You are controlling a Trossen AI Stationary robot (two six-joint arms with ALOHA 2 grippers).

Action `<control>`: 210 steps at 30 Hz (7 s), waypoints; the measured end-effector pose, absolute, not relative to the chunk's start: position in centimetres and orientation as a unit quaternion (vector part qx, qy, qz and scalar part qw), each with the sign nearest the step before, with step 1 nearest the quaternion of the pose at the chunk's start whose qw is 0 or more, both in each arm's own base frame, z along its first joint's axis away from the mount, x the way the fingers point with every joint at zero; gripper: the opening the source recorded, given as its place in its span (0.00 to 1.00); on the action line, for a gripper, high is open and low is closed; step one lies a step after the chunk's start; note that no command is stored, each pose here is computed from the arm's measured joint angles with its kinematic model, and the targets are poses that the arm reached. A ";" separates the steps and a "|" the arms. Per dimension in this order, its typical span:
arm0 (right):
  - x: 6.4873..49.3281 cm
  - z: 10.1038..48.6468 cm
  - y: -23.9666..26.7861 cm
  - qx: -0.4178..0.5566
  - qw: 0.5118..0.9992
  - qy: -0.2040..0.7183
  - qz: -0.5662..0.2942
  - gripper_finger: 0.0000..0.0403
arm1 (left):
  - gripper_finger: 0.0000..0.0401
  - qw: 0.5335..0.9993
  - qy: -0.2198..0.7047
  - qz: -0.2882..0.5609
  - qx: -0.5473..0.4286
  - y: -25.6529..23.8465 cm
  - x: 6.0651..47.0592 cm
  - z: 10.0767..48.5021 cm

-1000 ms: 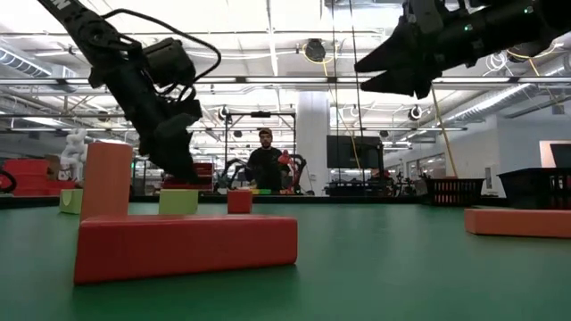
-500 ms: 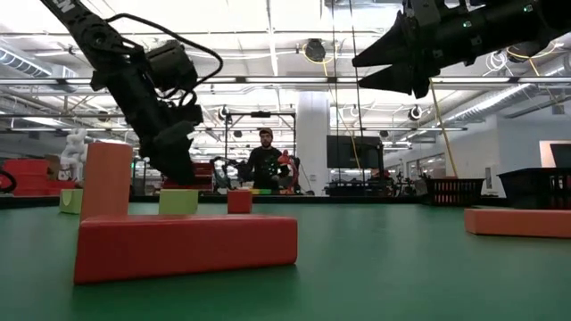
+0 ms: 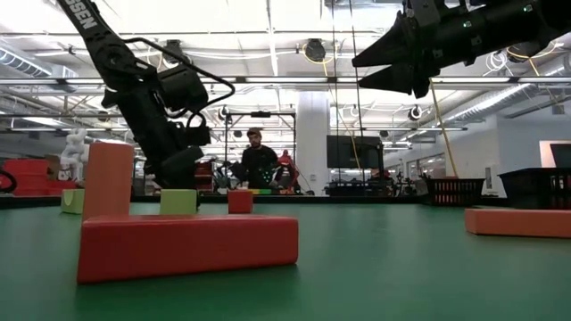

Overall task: Sort & place blocks by color
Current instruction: Put the top yellow block into the bottom right black bin, then put the right orange block into the top right black bin

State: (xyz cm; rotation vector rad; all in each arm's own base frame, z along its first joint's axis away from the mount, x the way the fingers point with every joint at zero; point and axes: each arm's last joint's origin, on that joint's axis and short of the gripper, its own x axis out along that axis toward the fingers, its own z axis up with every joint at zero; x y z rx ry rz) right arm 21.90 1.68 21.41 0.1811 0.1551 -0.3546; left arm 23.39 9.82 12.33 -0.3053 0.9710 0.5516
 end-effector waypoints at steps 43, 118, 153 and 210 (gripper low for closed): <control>32.4 24.0 1.4 -0.300 0.923 0.089 -0.224 0.74 | 0.32 0.980 0.008 -0.079 -0.181 6.1 29.5 25.3; 31.4 24.2 2.6 -0.242 0.952 0.125 -0.139 0.32 | 0.62 0.977 0.010 -0.101 -0.189 5.6 29.5 25.3; 14.6 23.5 9.5 0.529 0.360 0.759 -0.119 0.32 | 0.62 0.990 -0.090 -0.054 -0.098 7.0 23.9 31.8; 24.6 17.6 16.2 0.106 0.892 0.439 0.009 0.42 | 0.62 0.984 0.160 0.017 -0.076 5.4 19.3 29.2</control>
